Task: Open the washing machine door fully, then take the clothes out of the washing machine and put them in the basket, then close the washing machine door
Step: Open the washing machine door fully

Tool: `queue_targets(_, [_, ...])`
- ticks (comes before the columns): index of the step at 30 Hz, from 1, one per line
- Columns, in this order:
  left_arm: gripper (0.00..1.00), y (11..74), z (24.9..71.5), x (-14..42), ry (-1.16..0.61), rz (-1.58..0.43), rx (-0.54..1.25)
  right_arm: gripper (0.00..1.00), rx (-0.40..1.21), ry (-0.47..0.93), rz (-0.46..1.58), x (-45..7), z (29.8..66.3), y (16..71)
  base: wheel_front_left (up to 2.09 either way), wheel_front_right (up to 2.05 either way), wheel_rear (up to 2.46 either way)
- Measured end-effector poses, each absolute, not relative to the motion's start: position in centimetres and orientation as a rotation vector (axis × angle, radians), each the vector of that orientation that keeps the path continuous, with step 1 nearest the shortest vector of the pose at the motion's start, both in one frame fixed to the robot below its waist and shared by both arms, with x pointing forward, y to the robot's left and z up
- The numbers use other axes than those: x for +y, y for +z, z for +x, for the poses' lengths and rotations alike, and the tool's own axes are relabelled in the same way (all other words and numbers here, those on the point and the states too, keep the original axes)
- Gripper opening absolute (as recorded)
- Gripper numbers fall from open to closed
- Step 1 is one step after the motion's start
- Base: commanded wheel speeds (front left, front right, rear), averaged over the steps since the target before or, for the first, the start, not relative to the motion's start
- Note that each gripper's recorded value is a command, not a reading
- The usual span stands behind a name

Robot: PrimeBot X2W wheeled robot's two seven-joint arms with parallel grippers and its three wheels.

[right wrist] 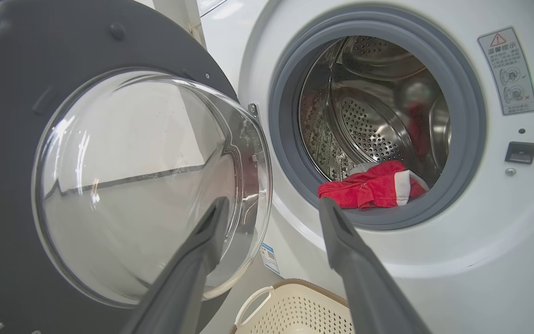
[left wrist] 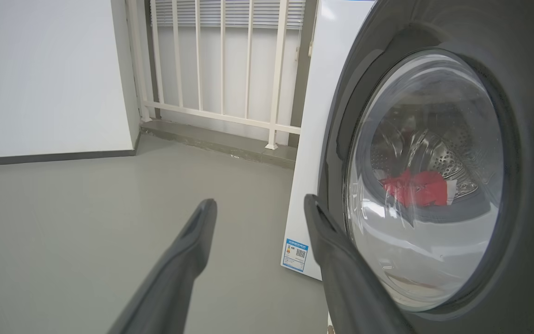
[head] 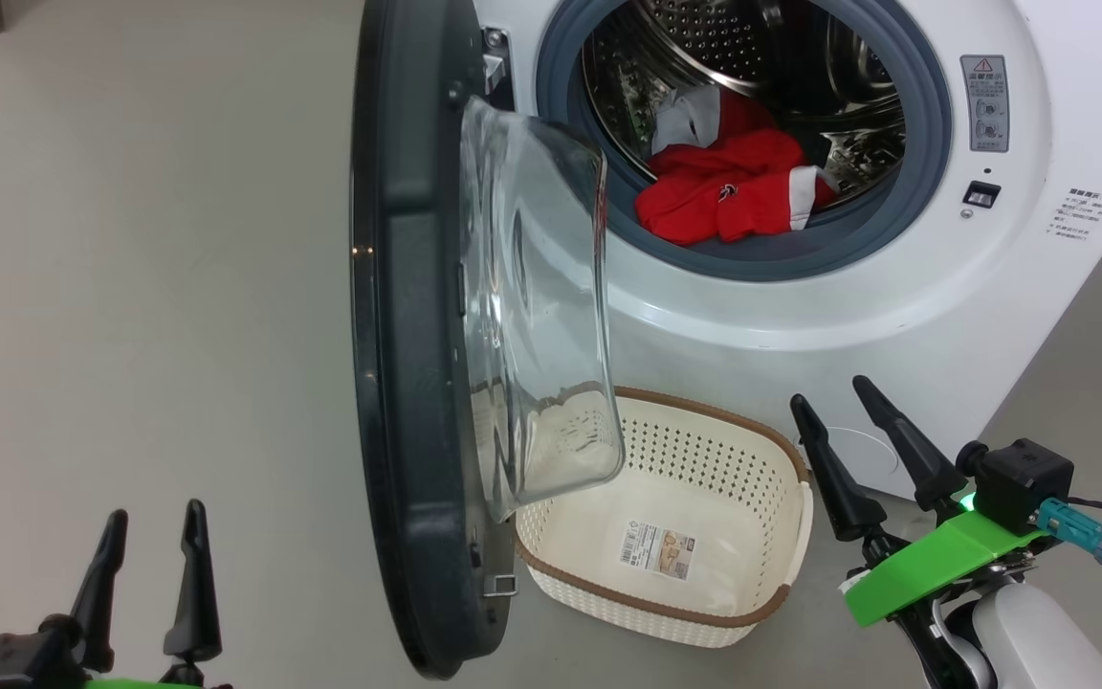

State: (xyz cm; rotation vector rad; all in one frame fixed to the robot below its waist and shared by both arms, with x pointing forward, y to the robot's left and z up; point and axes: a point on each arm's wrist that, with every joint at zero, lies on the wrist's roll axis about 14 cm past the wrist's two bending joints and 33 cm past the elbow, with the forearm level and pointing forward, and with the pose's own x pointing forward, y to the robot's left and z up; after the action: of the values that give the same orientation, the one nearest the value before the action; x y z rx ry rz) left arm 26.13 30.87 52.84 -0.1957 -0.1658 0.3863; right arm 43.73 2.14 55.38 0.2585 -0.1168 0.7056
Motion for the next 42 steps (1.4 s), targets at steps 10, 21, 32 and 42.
queue_targets(10, [1.0, 52.85, 26.05, 30.76, 0.381, -0.192, -0.165, 1.0, -0.117, 0.712, 0.259, 2.38, 43.64, 55.43, 0.0, 0.0, 0.0])
queue_targets(21, [1.0, 52.89, 25.92, 30.85, 0.378, -0.184, -0.164, 1.0, -0.119, 0.715, 0.26, 2.56, 43.53, 55.53, 0.0, 0.0, 0.0])
queue_targets(32, [1.0, 52.85, 25.94, 30.9, 0.38, -0.18, -0.16, 1.0, -0.11, 0.712, 0.266, 2.62, 43.46, 55.3, 0.0, 0.0, 0.0])
queue_targets(42, [0.06, 52.87, 25.85, 31.08, 0.382, -0.178, -0.16, 1.0, -0.103, 0.708, 0.266, 2.55, 43.52, 55.05, 0.0, 0.0, 0.0])
